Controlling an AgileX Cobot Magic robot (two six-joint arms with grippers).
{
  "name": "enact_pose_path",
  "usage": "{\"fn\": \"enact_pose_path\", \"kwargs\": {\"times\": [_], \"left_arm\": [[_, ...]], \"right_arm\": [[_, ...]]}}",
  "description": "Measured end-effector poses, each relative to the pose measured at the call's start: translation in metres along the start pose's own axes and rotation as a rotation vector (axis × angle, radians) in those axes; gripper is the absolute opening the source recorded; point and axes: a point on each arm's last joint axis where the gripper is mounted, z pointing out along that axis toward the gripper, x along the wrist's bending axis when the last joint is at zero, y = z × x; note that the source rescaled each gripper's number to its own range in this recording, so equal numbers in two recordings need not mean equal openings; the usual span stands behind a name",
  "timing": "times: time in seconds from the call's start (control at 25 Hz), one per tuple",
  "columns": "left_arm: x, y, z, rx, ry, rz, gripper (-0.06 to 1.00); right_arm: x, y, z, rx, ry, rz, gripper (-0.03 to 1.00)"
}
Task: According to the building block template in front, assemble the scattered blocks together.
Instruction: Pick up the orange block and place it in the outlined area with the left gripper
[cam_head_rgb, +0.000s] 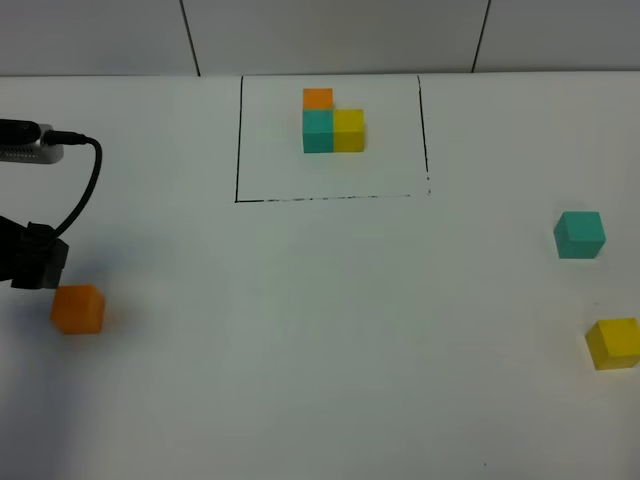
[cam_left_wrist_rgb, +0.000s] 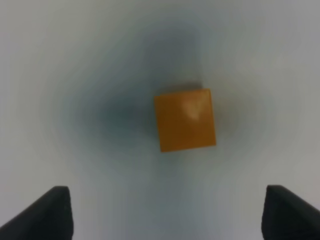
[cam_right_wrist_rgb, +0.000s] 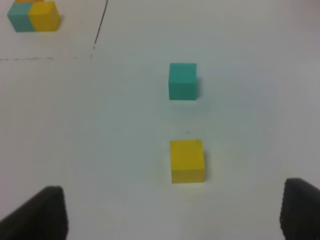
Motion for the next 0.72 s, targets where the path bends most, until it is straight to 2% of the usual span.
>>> {"fn": "enact_pose_path", "kwargs": {"times": [0.12, 0.72], "left_arm": [[0.0, 0.004, 0.01, 0.014, 0.0, -0.038, 0.75], [-0.002, 0.014, 0.077, 0.134, -0.016, -0.073, 0.75]], "right_arm": [[0.0, 0.0, 0.0, 0.0, 0.0, 0.0, 0.73], [0.0, 0.0, 0.0, 0.0, 0.0, 0.001, 0.73]]}}
